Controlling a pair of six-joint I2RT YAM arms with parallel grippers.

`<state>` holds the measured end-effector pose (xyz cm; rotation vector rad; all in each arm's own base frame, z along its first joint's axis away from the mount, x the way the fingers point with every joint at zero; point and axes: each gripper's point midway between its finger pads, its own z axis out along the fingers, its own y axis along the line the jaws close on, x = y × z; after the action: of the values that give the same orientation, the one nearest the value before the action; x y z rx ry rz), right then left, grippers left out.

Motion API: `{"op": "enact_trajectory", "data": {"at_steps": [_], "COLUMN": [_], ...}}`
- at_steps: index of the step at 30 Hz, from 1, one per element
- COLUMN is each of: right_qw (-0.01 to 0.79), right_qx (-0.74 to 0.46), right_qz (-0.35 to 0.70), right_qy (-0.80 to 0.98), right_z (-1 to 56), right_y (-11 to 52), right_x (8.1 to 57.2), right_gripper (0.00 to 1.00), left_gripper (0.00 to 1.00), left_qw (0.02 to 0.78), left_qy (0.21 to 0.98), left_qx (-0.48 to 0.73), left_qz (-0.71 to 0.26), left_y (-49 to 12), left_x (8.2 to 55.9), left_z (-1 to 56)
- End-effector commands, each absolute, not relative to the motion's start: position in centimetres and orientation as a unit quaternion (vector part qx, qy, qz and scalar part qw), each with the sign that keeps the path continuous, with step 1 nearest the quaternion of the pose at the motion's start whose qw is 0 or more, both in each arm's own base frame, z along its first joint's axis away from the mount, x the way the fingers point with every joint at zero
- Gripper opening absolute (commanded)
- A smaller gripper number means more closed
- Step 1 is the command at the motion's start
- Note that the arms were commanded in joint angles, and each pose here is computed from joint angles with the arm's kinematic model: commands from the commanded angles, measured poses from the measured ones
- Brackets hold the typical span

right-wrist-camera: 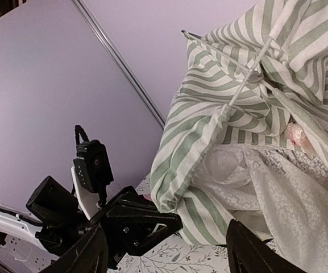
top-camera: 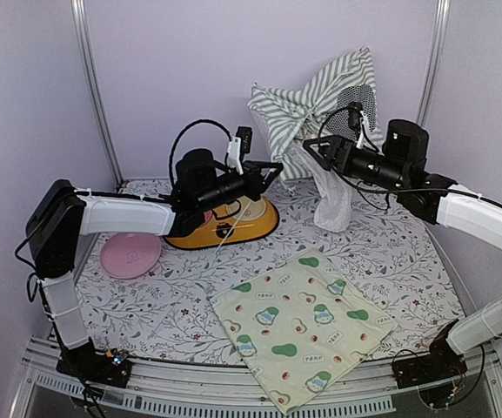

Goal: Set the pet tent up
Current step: Pass from the left arm to the right

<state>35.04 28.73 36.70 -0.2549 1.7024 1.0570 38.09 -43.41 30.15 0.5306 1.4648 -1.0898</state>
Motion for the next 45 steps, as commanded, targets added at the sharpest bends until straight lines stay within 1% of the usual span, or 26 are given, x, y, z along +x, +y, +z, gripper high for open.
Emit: {"op": "enact_trajectory", "data": {"at_steps": [1,4,7,11,15,16,18,19,21,22,24,26,27,30,35,41,45], "right_qw": [0.526,0.525,0.524,0.513,0.507,0.505,0.503,0.505,0.51,0.512,0.516,0.517,0.518,0.521,0.528,0.529,0.53], "right_qx": [-0.092,-0.078,-0.074,-0.082,-0.084,-0.085,-0.083,-0.084,-0.086,-0.086,-0.09,-0.094,-0.097,-0.106,-0.124,-0.141,-0.145], "right_qz": [0.467,0.465,0.462,0.465,0.469,0.467,0.457,0.449,0.438,0.433,0.423,0.416,0.413,0.402,0.381,0.368,0.366], "right_qy": [0.704,0.709,0.711,0.717,0.719,0.721,0.729,0.732,0.736,0.737,0.739,0.742,0.743,0.745,0.749,0.752,0.751], "right_z": [38.0,37.9,38.0,37.8,37.9,37.8,37.5,37.6,37.9,38.0,38.2,38.3,38.4,38.6,39.4,39.7,40.2], "right_y": [30.4,30.8,31.3,32.3,32.8,32.8,32.7,32.6,32.4,32.4,32.2,32.2,32.2,32.3,32.4,31.9,31.6], "right_x": [37.2,38.5,39.6,40.5,40.9,40.9,41.2,41.4,41.6,41.6,41.8,41.9,41.9,42.2,42.7,43.2,43.4], "right_gripper": [0.67,0.59,0.55,0.45,0.29,0.23,0.05,0.0,0.0,0.0,0.0,0.0,0.0,0.0,0.0,0.0,0.0], "left_gripper": [0.0,0.0,0.0,0.0,0.0,0.0,0.0,0.0,0.0,0.02,0.21,0.36,0.41,0.51,0.58,0.63,0.63], "left_qw": [0.605,0.598,0.592,0.584,0.58,0.579,0.576,0.573,0.57,0.568,0.568,0.569,0.569,0.572,0.562,0.559,0.543], "left_qy": [0.556,0.554,0.552,0.548,0.546,0.546,0.548,0.552,0.557,0.56,0.566,0.573,0.578,0.594,0.637,0.669,0.69], "left_qx": [0.247,0.254,0.262,0.275,0.285,0.289,0.296,0.298,0.305,0.306,0.308,0.308,0.307,0.304,0.299,0.301,0.304], "left_qz": [-0.514,-0.521,-0.525,-0.531,-0.533,-0.533,-0.53,-0.527,-0.522,-0.52,-0.512,-0.503,-0.498,-0.478,-0.434,-0.387,-0.369], "left_y": [-44.8,-45.2,-45.5,-46.0,-46.3,-46.3,-46.4,-46.4,-46.3,-46.3,-46.1,-45.7,-45.5,-44.4,-41.8,-38.2,-36.5], "left_x": [35.9,35.5,35.0,34.5,34.3,34.2,34.1,34.1,34.0,34.0,34.0,33.9,33.9,33.9,33.6,32.5,31.7], "left_z": [34.7,34.6,34.3,34.2,34.3,34.2,34.2,34.0,33.9,33.8,33.8,33.7,33.5,33.1,30.8,29.8,28.7]}}
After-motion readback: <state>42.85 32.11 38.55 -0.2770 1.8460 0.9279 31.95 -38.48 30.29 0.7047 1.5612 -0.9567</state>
